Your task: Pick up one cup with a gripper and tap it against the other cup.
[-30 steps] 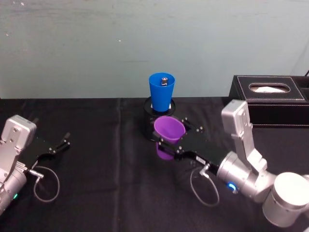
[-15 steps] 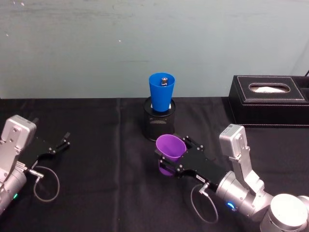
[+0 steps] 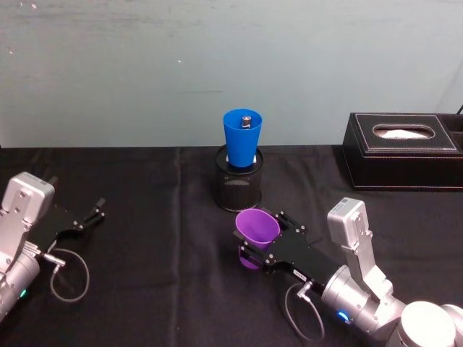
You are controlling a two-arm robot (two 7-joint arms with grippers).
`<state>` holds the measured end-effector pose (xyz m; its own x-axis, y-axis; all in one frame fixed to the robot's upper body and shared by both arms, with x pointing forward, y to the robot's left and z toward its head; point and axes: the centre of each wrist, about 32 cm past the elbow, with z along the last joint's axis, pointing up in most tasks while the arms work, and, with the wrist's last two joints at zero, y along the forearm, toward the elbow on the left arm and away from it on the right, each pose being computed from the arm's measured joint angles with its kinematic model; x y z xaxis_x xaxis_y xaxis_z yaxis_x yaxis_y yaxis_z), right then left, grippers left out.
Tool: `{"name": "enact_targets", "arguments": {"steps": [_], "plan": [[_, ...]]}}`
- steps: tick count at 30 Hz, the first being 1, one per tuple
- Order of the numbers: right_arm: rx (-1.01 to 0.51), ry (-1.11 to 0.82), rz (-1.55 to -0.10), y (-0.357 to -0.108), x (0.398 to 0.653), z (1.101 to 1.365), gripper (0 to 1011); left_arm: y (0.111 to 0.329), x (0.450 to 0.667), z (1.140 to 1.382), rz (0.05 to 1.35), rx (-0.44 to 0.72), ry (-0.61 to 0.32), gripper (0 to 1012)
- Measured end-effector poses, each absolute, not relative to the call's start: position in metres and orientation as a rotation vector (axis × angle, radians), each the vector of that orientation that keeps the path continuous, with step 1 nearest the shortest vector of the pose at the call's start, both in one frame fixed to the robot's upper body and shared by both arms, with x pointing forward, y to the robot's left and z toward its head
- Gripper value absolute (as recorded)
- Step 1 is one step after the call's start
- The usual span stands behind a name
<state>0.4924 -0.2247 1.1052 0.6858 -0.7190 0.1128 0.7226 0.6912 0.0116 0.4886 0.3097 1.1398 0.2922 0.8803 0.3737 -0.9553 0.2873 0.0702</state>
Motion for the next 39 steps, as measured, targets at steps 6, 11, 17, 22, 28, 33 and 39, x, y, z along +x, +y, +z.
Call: {"name": "enact_targets", "arguments": {"steps": [6, 11, 17, 22, 28, 33, 39], "plan": [[-0.029, -0.118, -0.812, -0.224, 0.491, 1.102, 741, 0.310, 0.489, 1.140, 1.248, 0.304, -0.285, 1000], [-0.027, -0.116, -0.816, -0.224, 0.491, 1.099, 742, 0.310, 0.489, 1.140, 1.248, 0.304, -0.285, 1000], [-0.025, -0.109, -0.820, -0.223, 0.491, 1.096, 741, 0.310, 0.489, 1.140, 1.248, 0.304, -0.285, 1000], [-0.024, -0.104, -0.822, -0.223, 0.490, 1.095, 741, 0.310, 0.489, 1.140, 1.248, 0.304, -0.285, 1000], [-0.029, -0.104, -0.822, -0.222, 0.491, 1.094, 742, 0.310, 0.489, 1.140, 1.248, 0.305, -0.285, 1000], [-0.029, -0.104, -0.823, -0.222, 0.491, 1.094, 741, 0.310, 0.489, 1.140, 1.248, 0.304, -0.285, 1000], [-0.029, -0.105, -0.823, -0.222, 0.491, 1.094, 747, 0.310, 0.489, 1.140, 1.248, 0.305, -0.285, 1000]]}}
